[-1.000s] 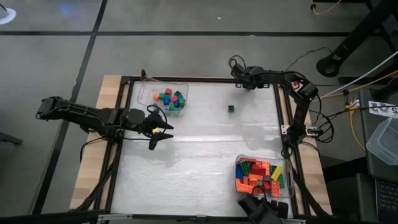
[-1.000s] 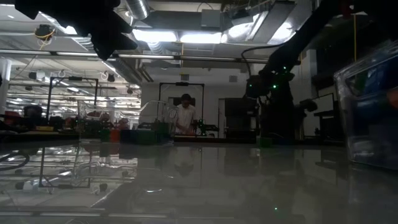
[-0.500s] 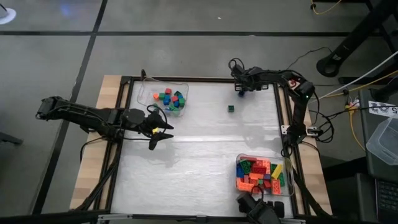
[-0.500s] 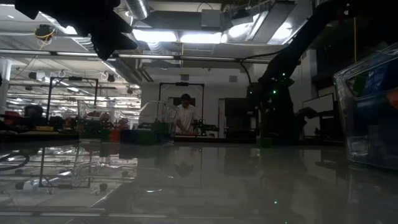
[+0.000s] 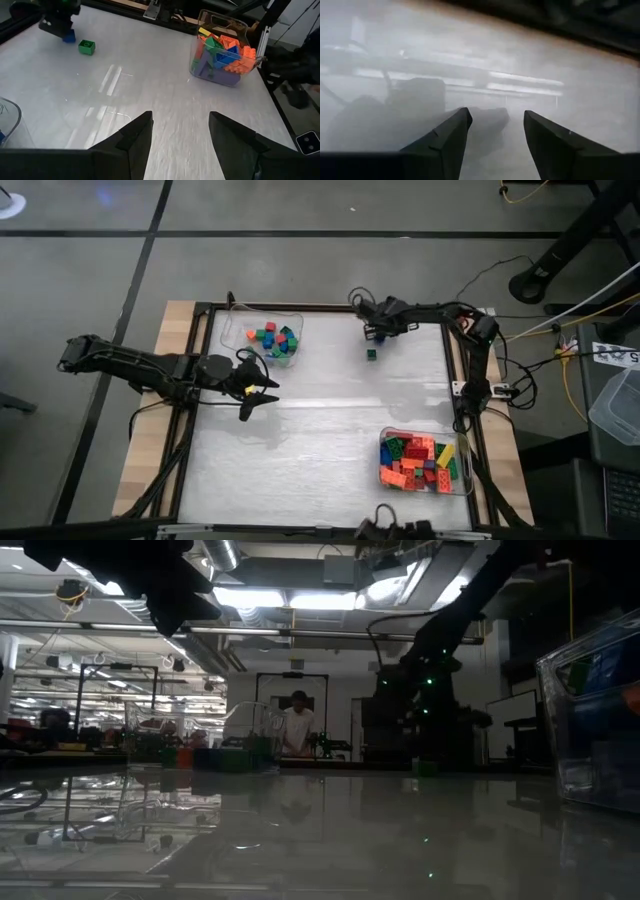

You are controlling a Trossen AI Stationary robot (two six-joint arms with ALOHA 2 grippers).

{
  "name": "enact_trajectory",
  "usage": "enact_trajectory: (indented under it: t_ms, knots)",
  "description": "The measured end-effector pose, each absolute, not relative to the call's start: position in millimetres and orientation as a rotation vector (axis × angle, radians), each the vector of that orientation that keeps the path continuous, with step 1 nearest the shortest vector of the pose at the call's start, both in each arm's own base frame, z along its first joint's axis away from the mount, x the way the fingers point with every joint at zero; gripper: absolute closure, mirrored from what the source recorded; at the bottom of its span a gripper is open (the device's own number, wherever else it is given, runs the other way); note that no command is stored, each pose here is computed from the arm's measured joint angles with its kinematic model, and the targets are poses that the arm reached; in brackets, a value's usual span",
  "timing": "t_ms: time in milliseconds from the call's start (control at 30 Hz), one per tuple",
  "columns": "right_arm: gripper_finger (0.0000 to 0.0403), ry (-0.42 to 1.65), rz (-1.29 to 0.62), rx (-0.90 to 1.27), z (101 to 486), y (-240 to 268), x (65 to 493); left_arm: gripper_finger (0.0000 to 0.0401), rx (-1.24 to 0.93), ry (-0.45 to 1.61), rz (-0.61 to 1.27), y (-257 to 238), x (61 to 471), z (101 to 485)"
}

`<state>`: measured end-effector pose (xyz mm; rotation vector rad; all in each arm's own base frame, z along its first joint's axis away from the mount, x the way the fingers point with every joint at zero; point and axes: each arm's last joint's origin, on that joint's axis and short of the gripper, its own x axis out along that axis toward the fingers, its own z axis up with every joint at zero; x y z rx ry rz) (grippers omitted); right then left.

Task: Sort blocks by size
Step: Adjust the blue square game piece

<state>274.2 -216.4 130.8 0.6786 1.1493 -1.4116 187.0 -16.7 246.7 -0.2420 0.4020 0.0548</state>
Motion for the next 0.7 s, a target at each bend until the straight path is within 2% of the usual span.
enact_trajectory:
  t_ms: [533, 700]
  knots:
    - [0.0205, 1.171, -1.106, 0.61, 132, -103, 335, 0.0219, -0.242, 0.402, 0.055, -17, 187, 247]
    - [0.0205, 1.201, -1.053, 0.58, 142, -88, 346, 0.0219, -0.243, 0.399, 0.054, -17, 187, 247]
